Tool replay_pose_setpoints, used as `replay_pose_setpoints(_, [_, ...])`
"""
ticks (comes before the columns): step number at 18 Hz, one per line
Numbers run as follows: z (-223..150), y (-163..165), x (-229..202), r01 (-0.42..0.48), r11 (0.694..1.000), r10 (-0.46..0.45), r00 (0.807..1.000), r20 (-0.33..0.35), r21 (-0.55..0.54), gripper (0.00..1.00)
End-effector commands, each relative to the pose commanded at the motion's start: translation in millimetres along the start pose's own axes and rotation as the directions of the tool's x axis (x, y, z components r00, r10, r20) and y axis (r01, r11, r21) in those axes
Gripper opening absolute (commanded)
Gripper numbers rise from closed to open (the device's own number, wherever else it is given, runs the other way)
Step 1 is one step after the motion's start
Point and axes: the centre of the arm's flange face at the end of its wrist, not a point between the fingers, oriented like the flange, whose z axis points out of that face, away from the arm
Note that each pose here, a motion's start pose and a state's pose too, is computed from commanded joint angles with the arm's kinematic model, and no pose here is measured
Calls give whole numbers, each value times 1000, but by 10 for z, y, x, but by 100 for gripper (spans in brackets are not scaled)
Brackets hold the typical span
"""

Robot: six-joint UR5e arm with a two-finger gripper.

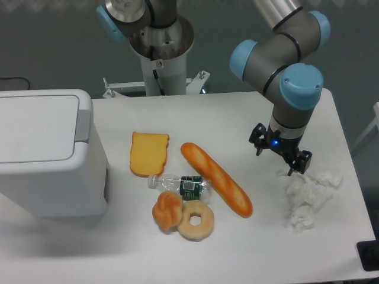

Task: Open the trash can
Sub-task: 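Raise the gripper up from above the crumpled tissues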

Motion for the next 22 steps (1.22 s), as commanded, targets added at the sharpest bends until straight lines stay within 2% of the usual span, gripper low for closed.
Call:
replay_pose_setpoints(6, [-24,-31,19,-8,1000,8,1000,4,6,100])
replay_pose_setpoints(9, [-190,-70,47,3,1000,-3,999,35,5,100])
replay_pose_setpoints(13, [-316,-34,145,74,997,-75,996,47,12,100])
replay_pose_setpoints(17, [-249,16,317,87,996,-87,996,23,9,100])
replay_pose_setpoints(20, [-342,-6,385,91,996,-91,995,34,19,100])
replay_pose_setpoints(22, [-409,-49,416,153,988,-154,987,43,28,100])
